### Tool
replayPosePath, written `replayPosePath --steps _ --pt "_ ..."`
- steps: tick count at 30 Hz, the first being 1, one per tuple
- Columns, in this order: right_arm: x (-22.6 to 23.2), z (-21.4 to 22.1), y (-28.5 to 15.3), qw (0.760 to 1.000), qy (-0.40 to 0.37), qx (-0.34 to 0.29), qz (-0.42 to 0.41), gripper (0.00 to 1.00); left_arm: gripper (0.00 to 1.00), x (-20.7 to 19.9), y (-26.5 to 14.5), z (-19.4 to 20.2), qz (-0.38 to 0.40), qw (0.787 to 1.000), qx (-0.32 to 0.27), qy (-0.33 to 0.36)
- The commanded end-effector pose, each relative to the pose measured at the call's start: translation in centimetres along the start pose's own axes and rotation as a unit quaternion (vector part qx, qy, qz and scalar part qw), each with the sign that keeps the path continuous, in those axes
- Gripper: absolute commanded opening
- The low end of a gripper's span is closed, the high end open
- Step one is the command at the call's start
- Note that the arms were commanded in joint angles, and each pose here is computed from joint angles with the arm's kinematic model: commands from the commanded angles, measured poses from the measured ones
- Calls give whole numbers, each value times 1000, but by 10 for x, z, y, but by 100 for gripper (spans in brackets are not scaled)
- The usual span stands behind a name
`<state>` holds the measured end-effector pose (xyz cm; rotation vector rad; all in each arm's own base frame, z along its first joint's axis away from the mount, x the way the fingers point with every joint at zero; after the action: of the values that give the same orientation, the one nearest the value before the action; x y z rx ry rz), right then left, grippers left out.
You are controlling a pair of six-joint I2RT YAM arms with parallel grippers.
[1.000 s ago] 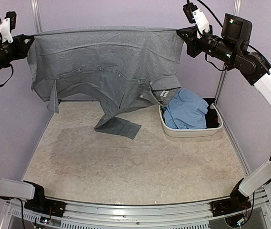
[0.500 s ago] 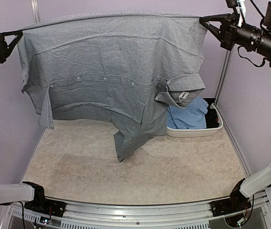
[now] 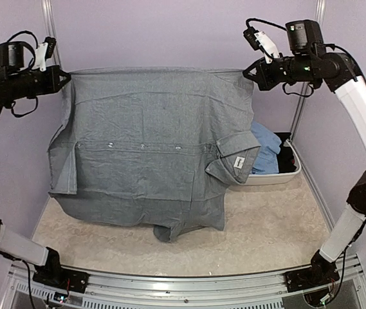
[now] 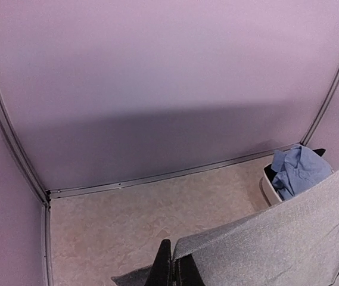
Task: Fold and stack the long sleeve shirts
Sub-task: Flatten out the flattened shirt at the center of the board.
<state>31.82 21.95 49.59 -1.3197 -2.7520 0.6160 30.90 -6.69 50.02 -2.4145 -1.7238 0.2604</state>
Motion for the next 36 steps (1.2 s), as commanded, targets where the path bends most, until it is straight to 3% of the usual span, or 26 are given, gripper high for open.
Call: replayPosePath --steps 1,2,6,8,10,13,17,20,24,29,36 --pt "-99 -16 34 982 9 -17 188 0 0 78 62 -26 -129 991 -14 -32" --pt "-111 -33 34 977 4 -50 209 0 0 88 82 -33 -135 990 -15 -32" --pt "-125 -102 -14 947 -18 -210 244 0 0 88 91 -99 -112 987 -113 -31" --pt "-115 -133 -49 929 -25 -291 229 0 0 93 78 -116 -99 982 -158 -40" --pt "-104 -151 -80 915 -37 -333 224 0 0 82 44 -140 -91 974 -208 -25" --pt "-99 -158 -107 906 -38 -355 230 0 0 64 -16 -168 -72 958 -275 -18" --pt "-85 -144 -102 922 -40 -331 194 0 0 39 -64 -172 -51 949 -312 10" --pt "-78 -111 -85 943 -35 -280 178 0 0 45 -47 -131 -68 964 -256 23" --pt "-59 -50 -69 961 -28 -238 141 0 0 38 -15 -40 -54 982 -180 24" --pt "-16 43 -48 985 8 -168 41 0 0 -14 22 92 7 999 -33 11" --pt "22 144 -32 995 56 -69 -41 0 0 -116 31 193 100 986 128 35"
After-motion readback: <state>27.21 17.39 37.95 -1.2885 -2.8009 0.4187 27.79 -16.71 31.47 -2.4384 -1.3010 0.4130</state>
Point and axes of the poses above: each gripper's point midway between its finger pads, its own y axis out along the fingers, its own x axis along the line the jaws close on, z = x × y, the point moved 3 cm from there along -y, back along the fingers, and after that the axes turned 2 degrees about y, right-handed, at the moved point
